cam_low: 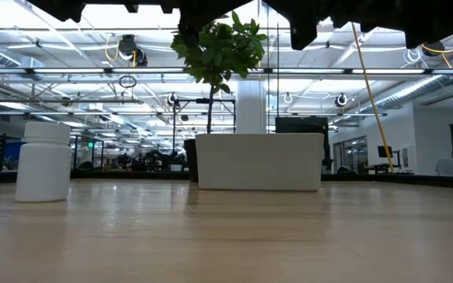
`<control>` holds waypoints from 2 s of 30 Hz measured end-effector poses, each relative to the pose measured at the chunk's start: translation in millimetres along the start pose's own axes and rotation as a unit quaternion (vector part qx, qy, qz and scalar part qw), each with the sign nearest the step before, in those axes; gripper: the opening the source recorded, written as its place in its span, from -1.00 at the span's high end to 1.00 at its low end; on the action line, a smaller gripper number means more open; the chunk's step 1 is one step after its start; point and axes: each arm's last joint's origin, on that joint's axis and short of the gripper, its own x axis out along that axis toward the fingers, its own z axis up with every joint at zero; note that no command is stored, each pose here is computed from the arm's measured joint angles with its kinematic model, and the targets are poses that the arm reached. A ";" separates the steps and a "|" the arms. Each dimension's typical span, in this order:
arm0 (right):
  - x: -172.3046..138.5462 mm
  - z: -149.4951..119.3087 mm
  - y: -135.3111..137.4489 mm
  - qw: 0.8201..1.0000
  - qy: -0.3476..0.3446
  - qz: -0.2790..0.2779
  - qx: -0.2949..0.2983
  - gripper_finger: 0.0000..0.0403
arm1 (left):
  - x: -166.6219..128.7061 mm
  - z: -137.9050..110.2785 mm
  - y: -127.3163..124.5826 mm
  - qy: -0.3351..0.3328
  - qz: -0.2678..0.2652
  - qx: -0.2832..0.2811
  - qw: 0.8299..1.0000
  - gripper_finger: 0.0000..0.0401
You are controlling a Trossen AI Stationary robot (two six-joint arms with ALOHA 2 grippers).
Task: Pick and place pill bottles into a basket
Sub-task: Put the white medicine bottle into the gray bin
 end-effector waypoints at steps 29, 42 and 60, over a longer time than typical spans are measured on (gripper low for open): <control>-17.0 35.5 -24.4 0.971 0.190 -0.143 0.013 0.19 | -45.3 38.6 8.2 0.091 0.090 0.056 0.990 -0.35; -4.6 80.6 -103.9 0.870 0.427 -0.222 0.105 0.19 | -51.6 32.1 8.0 0.142 0.092 0.102 0.980 -0.35; 29.2 28.7 -168.3 0.747 0.633 -0.117 0.164 0.19 | -52.5 30.3 4.3 0.149 0.083 0.113 0.979 -0.35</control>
